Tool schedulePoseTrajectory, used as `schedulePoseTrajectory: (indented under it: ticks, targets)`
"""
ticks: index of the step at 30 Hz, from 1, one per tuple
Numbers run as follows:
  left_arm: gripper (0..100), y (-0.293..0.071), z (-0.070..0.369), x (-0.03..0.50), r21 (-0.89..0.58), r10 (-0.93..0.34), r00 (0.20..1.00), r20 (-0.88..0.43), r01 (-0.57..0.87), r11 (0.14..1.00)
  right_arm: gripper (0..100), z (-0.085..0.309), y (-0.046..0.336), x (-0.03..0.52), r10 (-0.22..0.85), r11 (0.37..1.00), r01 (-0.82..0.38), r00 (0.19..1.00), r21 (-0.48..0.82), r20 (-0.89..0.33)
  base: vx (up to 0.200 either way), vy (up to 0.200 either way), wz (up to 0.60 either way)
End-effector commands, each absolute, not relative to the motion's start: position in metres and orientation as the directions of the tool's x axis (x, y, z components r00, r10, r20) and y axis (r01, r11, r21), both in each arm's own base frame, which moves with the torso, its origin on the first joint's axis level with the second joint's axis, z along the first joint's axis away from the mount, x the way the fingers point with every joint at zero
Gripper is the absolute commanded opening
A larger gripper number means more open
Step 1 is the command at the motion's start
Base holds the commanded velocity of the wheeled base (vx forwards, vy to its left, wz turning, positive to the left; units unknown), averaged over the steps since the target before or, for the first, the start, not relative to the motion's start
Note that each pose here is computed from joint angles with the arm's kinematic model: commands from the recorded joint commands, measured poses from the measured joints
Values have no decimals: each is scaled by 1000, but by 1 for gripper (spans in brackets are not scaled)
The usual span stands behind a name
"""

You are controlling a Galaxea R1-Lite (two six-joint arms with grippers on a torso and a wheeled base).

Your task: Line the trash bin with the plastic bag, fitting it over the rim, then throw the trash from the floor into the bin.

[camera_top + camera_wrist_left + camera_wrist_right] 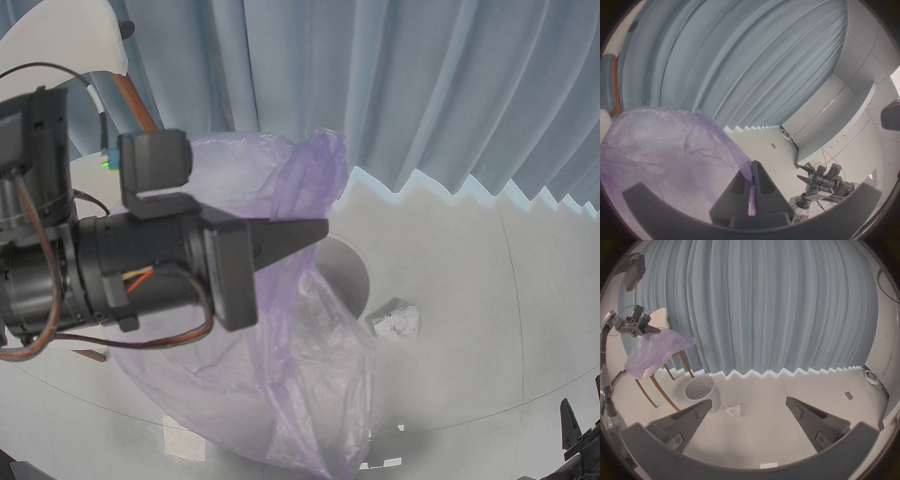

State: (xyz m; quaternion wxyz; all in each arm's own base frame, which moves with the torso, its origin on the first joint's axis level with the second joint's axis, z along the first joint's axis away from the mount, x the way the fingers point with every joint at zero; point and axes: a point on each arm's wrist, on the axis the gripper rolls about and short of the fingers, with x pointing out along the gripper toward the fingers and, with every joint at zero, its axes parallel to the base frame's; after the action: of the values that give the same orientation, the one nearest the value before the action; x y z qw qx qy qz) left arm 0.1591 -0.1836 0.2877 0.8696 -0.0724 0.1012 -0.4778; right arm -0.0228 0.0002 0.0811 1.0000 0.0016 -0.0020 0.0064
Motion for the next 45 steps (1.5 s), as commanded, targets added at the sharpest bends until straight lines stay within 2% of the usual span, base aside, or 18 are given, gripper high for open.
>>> schedulePoseTrajectory:
  ticks: [1, 10, 18, 28, 32, 35, 38, 42, 45]
  targets:
    - [0, -206, 282, 178, -224, -846, 520, -113, 817, 532, 100, 76, 0, -23, 12, 1000, -12, 1000, 3, 3, 0, 0, 0]
    - [0, -230, 288, 196, -222, -855, 515, -63, 828, 516, 100, 76, 0, -23, 12, 1000, -12, 1000, 3, 5, 0, 0, 0]
    - [0, -257, 287, 198, -231, -877, 476, -62, 849, 476, 100, 76, 0, -23, 12, 1000, -12, 1000, 3, 3, 0, 0, 0]
    - [0, -267, 281, 214, -229, -868, 491, -73, 839, 494, 100, 76, 0, -23, 14, 1000, -14, 1000, 3, 3, 0, 0, 0]
    - [0, -263, 287, 231, -218, -846, 530, -48, 821, 527, 100, 76, 0, -23, 14, 1000, -14, 1000, 3, 5, 0, 0, 0]
    - [0, -258, 279, 239, -218, -827, 557, -80, 799, 560, 100, 76, 0, -23, 14, 1000, -14, 1000, 1, 5, 0, 0, 0]
    - [0, -247, 265, 251, -168, -797, 592, -119, 779, 604, 100, 76, 0, -23, 14, 1000, -14, 1000, 3, 5, 0, 0, 0]
    - [0, -225, 242, 276, -24, -733, 654, -186, 743, 669, 100, 76, 0, -23, 12, 1000, -12, 1000, 3, 5, 0, 0, 0]
    - [0, -210, 232, 286, 15, -696, 689, -203, 713, 701, 100, 76, 0, -23, 12, 1000, -12, 1000, 3, 5, 0, 0, 0]
